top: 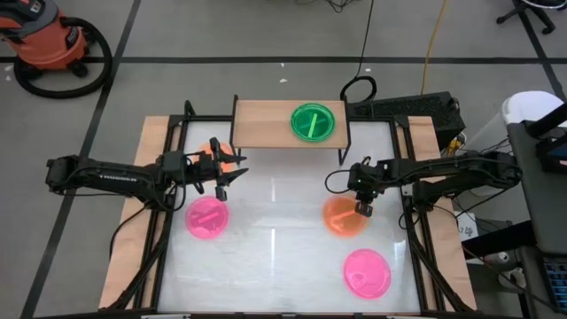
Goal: Place and stack plates onto a shelf
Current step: Put the right orange transparent plate on the shelf
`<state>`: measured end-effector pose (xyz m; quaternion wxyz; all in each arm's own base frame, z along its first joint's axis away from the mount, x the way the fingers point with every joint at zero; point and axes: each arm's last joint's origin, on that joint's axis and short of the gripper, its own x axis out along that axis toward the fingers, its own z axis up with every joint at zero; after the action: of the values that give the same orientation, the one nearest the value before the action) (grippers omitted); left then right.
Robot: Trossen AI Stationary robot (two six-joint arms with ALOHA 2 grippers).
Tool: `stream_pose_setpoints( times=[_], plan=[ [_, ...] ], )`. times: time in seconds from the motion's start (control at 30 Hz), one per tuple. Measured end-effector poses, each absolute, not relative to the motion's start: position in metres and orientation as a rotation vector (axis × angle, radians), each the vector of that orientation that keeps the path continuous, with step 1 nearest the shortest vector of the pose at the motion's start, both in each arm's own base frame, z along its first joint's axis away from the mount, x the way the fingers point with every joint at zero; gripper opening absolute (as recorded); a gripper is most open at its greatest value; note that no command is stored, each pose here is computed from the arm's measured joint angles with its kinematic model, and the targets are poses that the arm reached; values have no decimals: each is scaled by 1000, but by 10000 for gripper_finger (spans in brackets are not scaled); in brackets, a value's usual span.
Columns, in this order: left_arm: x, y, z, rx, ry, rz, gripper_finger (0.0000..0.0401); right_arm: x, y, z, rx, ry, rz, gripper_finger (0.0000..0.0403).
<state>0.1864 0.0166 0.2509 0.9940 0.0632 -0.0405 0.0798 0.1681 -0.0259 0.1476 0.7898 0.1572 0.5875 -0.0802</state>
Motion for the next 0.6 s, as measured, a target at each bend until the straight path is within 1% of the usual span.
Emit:
stream_pose_setpoints(
  times=[0.23,0.4,0.6],
  plan=[
    [186,17,251,125,-81,159,163,166,-26,154,334,1221,-171,0],
    [186,17,251,125,-81,159,163,164,-25,165,327,1135,-167,0],
    [186,17,251,125,-81,159,163,164,-25,170,371,1076,-197,5]
  ],
)
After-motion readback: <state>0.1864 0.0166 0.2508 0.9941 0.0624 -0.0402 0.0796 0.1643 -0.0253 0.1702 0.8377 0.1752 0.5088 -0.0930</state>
